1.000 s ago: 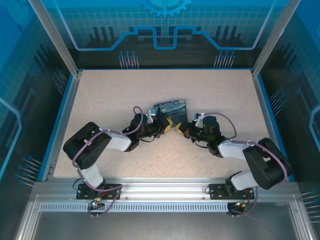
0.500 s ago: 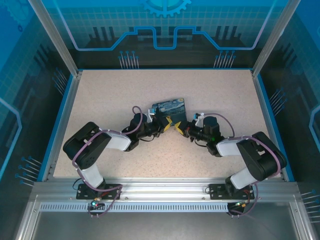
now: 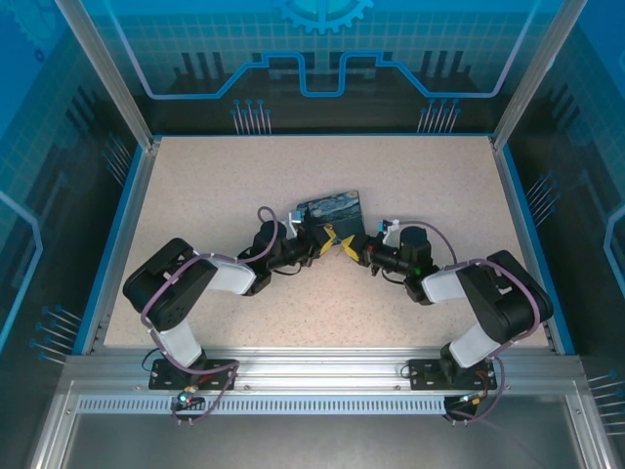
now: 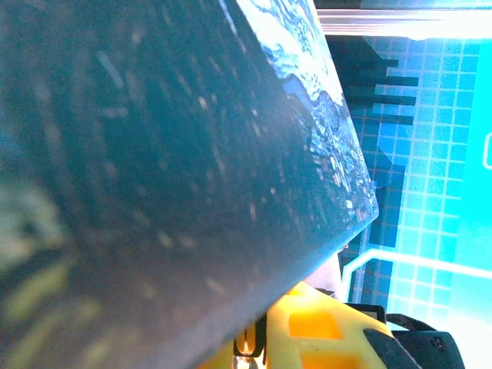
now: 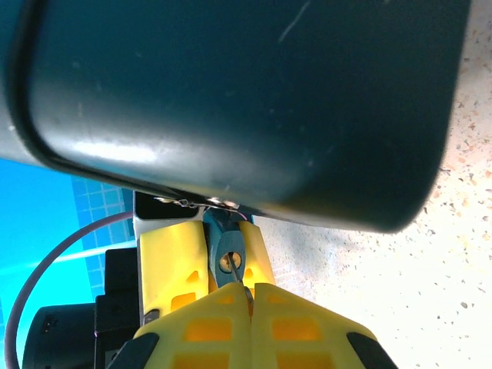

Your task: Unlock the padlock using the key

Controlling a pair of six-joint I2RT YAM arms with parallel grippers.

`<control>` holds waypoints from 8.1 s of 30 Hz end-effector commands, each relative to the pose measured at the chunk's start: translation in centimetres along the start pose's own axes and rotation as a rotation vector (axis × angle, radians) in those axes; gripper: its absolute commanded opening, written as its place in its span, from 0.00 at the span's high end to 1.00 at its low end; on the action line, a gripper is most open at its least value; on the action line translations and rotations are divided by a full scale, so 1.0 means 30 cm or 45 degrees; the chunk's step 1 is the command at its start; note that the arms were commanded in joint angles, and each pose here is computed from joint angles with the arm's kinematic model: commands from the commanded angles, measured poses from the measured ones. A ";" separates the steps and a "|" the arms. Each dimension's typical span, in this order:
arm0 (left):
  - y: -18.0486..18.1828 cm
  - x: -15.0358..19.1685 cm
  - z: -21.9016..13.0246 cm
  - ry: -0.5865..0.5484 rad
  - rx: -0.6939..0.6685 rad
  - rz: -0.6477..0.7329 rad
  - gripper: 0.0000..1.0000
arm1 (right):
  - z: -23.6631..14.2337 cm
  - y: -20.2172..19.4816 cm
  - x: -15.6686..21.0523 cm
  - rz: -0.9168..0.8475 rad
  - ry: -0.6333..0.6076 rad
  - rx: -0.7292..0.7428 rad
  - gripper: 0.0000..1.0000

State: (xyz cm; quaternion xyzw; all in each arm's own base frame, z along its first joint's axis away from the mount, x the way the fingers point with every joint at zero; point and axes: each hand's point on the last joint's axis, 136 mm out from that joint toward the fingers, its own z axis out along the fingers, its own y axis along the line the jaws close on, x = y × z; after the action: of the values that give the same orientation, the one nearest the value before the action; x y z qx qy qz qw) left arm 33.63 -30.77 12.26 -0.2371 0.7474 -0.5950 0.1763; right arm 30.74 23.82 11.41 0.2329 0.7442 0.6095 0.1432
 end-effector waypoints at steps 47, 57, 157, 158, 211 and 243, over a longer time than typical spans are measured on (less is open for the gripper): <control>-0.113 0.083 -0.021 0.137 0.128 0.067 1.00 | 0.092 0.100 -0.102 -0.159 0.153 -0.047 1.00; -0.109 0.084 -0.019 0.139 0.125 0.066 1.00 | 0.106 0.086 -0.111 0.027 0.153 -0.053 1.00; 0.038 0.031 0.031 0.258 -0.215 0.097 1.00 | -0.059 -0.022 0.025 -1.480 0.208 0.906 0.61; 0.035 0.032 0.034 0.268 -0.223 0.091 1.00 | -0.053 -0.018 0.026 -1.499 0.209 0.904 0.61; -0.037 0.026 0.042 0.430 -0.406 0.098 1.00 | -0.039 -0.079 -0.012 -1.563 0.278 1.011 0.62; -0.023 0.034 0.038 0.437 -0.394 0.102 1.00 | 0.042 -0.016 -0.013 -1.552 0.277 0.948 0.84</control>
State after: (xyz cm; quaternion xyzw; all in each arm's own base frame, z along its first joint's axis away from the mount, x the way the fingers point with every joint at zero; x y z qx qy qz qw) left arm 33.56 -31.69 11.79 -0.1487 0.8650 -0.4780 0.0350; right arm 31.16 23.68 9.15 -0.2531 0.9170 0.1313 0.2790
